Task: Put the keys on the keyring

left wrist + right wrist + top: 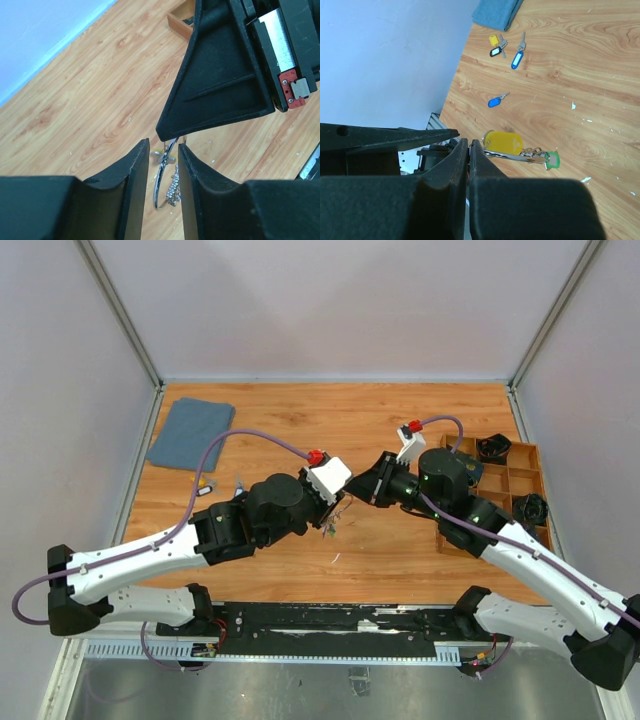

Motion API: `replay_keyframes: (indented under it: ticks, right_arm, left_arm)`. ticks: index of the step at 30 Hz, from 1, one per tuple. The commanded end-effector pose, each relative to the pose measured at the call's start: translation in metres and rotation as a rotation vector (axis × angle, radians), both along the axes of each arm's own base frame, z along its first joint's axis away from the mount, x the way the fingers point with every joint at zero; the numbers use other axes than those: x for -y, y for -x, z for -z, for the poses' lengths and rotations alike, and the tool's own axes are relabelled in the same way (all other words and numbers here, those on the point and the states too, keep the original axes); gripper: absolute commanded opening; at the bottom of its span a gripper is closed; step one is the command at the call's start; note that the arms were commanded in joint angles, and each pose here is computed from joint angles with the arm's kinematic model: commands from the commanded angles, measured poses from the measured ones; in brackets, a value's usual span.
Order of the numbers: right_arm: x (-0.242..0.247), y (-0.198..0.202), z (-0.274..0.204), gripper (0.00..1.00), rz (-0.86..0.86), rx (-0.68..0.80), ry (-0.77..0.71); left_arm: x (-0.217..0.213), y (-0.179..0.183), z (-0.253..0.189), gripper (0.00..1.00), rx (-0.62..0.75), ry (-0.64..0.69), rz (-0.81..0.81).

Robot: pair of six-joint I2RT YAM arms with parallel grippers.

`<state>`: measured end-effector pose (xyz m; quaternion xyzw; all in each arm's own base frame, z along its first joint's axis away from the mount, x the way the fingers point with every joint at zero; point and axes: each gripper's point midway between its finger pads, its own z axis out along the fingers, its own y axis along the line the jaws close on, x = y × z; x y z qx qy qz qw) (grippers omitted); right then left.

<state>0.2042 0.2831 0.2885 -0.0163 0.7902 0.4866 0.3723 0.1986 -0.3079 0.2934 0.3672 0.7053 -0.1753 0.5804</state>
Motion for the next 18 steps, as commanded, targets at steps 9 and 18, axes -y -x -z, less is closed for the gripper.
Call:
replay_keyframes:
  ticks: [9, 18]
  right_arm:
    - [0.025, -0.013, -0.015, 0.0, 0.092, 0.102, 0.081]
    - [0.049, -0.009, 0.016, 0.01, 0.058, 0.101, 0.358]
  left_arm:
    - [-0.001, 0.006, -0.011, 0.4, -0.011, 0.112, 0.012]
    - [-0.037, -0.04, 0.016, 0.46, -0.101, 0.127, -0.146]
